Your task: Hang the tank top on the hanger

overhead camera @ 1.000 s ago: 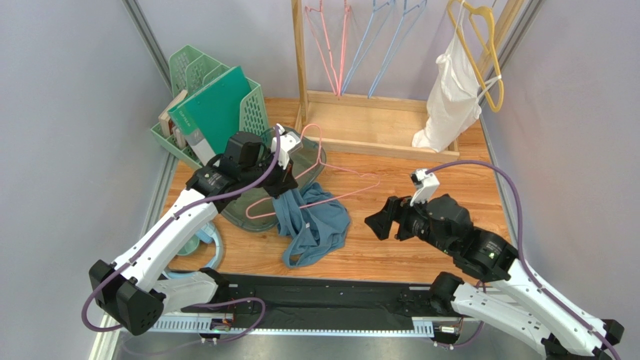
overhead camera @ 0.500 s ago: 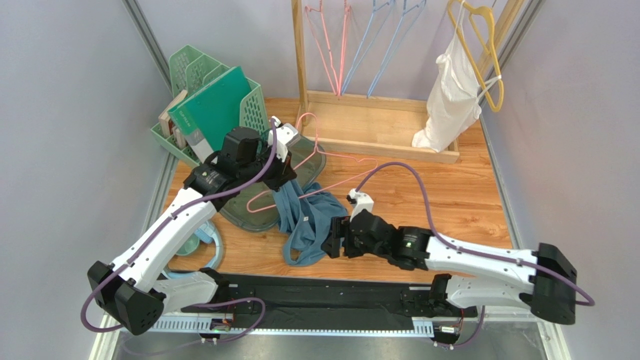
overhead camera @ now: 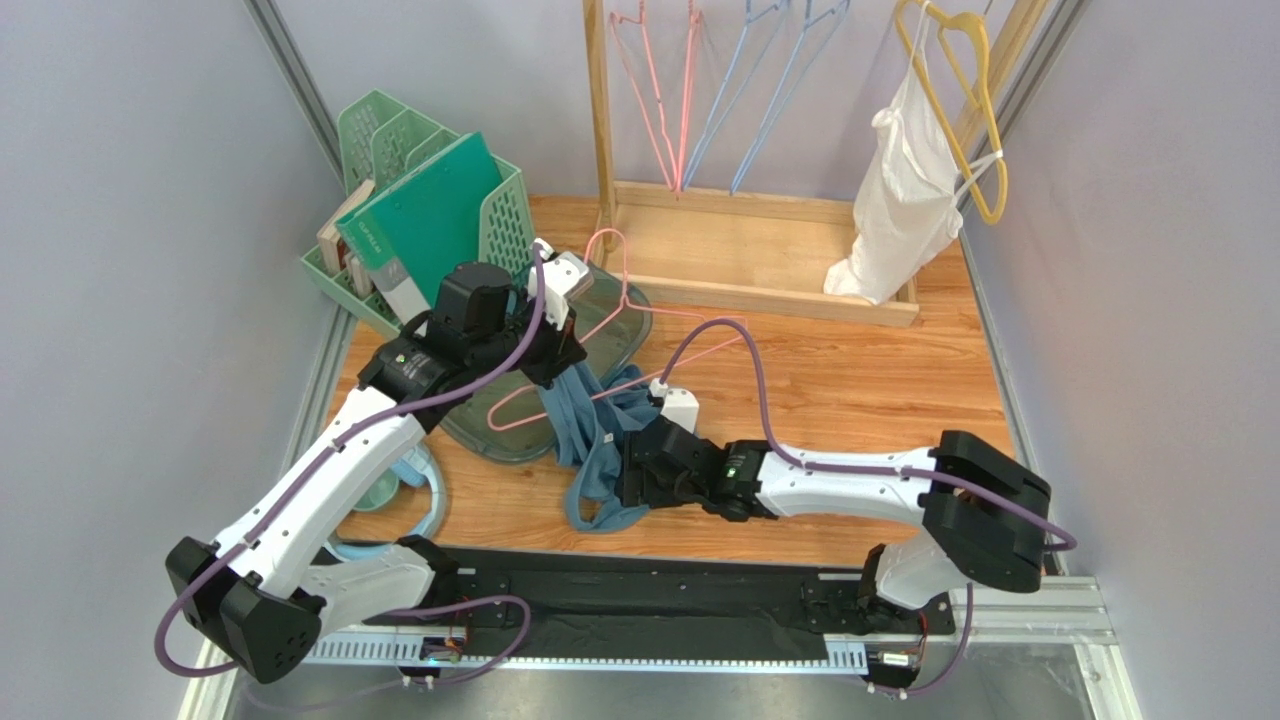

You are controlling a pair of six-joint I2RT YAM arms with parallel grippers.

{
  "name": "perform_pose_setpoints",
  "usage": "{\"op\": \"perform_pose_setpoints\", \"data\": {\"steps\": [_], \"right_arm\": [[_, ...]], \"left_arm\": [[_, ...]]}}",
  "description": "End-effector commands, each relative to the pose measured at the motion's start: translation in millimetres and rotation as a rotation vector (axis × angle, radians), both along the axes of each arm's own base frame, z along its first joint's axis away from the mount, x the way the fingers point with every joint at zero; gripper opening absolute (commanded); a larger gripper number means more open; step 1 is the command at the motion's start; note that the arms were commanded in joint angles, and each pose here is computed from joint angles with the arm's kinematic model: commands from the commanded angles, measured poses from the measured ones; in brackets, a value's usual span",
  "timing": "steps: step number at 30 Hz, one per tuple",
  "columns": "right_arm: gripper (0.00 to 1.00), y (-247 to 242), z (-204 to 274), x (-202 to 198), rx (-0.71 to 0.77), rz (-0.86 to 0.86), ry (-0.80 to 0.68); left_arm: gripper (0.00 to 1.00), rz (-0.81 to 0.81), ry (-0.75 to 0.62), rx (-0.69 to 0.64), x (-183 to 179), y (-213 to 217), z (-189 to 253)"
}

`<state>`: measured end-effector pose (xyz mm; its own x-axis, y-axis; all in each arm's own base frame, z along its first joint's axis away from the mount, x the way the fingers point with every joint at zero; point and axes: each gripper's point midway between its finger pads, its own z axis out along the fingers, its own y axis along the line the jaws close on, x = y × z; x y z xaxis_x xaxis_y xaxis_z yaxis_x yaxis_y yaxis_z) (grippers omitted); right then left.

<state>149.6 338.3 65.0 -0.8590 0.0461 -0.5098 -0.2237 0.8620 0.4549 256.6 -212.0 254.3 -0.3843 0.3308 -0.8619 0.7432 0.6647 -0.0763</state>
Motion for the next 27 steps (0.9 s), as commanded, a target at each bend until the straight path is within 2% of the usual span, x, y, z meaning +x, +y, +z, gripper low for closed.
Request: {"op": "perform_pose_setpoints", "data": {"steps": [1, 11, 15, 18, 21, 22, 23, 24, 27], "right_arm": [[0.59, 13.5, 8.6, 12.1, 0.011, -0.038, -0.030], [0.57, -9.6, -8.8, 6.6, -0.052, -0.083, -0.009], [0.57, -0.8, -11.6, 8.4, -0.029, -0.067, -0.018], [0.53, 4.9, -16.1, 10.2, -0.049, -0.052, -0.017], [0.30, 6.5, -17.6, 9.9, -0.055, -0.043, -0.014], [0.19, 5.0, -17.8, 10.2, -0.060, -0.042, -0.019], [0.14, 2.1, -14.5, 11.5, -0.057, -0.049, -0.023], [0.02, -1.9, -14.6, 11.4, -0.061, -0.053, -0.025], [0.00, -21.4, 1.2, 18.7, -0.065, -0.094, -0.051]], "left_arm": [[0.00, 0.009, -0.061, -0.022, 0.6, 1.9, 15.8], [0.00, 0.011, -0.066, -0.023, -0.5, 3.3, 17.9], [0.00, 0.011, -0.067, -0.020, 0.1, 3.3, 17.0], [0.00, 0.011, -0.061, -0.018, 0.3, 2.8, 15.3], [0.00, 0.013, -0.063, -0.014, 0.7, 3.6, 14.9], [0.00, 0.013, -0.065, -0.016, 0.0, 4.1, 15.7], [0.00, 0.015, -0.064, -0.015, 0.2, 4.5, 15.0], [0.00, 0.016, -0.067, -0.016, 0.0, 5.0, 15.9], [0.00, 0.021, -0.068, -0.015, 0.1, 5.7, 15.8]]}}
